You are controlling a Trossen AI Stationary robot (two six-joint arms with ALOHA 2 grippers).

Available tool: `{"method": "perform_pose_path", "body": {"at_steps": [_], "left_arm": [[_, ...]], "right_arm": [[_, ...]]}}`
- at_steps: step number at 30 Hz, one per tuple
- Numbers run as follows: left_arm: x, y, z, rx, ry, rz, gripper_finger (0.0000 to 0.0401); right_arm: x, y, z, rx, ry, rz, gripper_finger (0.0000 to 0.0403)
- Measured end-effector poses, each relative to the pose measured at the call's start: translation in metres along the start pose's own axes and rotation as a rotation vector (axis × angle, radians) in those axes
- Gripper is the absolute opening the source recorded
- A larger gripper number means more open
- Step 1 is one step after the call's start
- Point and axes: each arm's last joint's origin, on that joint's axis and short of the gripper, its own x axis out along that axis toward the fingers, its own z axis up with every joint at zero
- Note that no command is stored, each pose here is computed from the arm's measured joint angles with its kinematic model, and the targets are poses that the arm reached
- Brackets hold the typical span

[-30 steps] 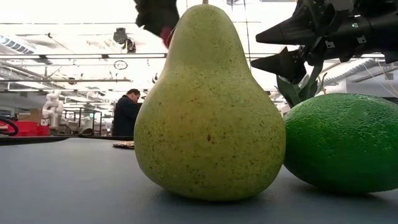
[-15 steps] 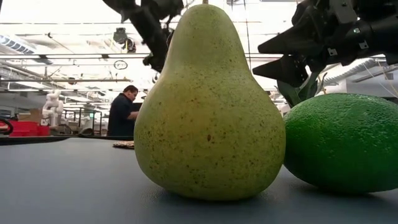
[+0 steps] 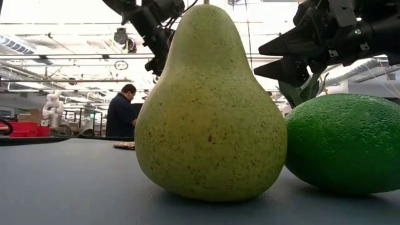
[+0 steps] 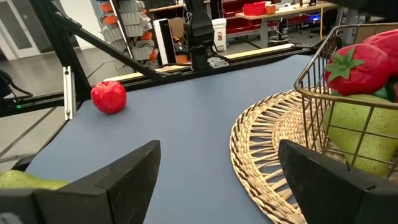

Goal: Build produce basket
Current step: Put the green pear into the gold wire basket

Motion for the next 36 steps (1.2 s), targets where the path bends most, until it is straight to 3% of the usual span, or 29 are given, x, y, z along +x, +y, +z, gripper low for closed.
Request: {"method": "perform_pose_path", "body": {"at_steps": [11,20,36], "left_arm": [[-0.017,-0.046,-0.004,0.031,-0.087,-0.144,0.0399],[-0.045,-0.098,-0.046,0.14,0.074,-0.245,0.0399],[-0.091,-0.176,-0.11,0.301,0.124,-0.451,0.0399]], "right_arm": [[0.0,0.0,0.0,0.034,0.0,0.0,0.0322],[0.0,0.001,0.0,0.059,0.008,0.024,0.0322],[-0.002,0.007,0.002,0.11,-0.018,0.064,0.0322]]}}
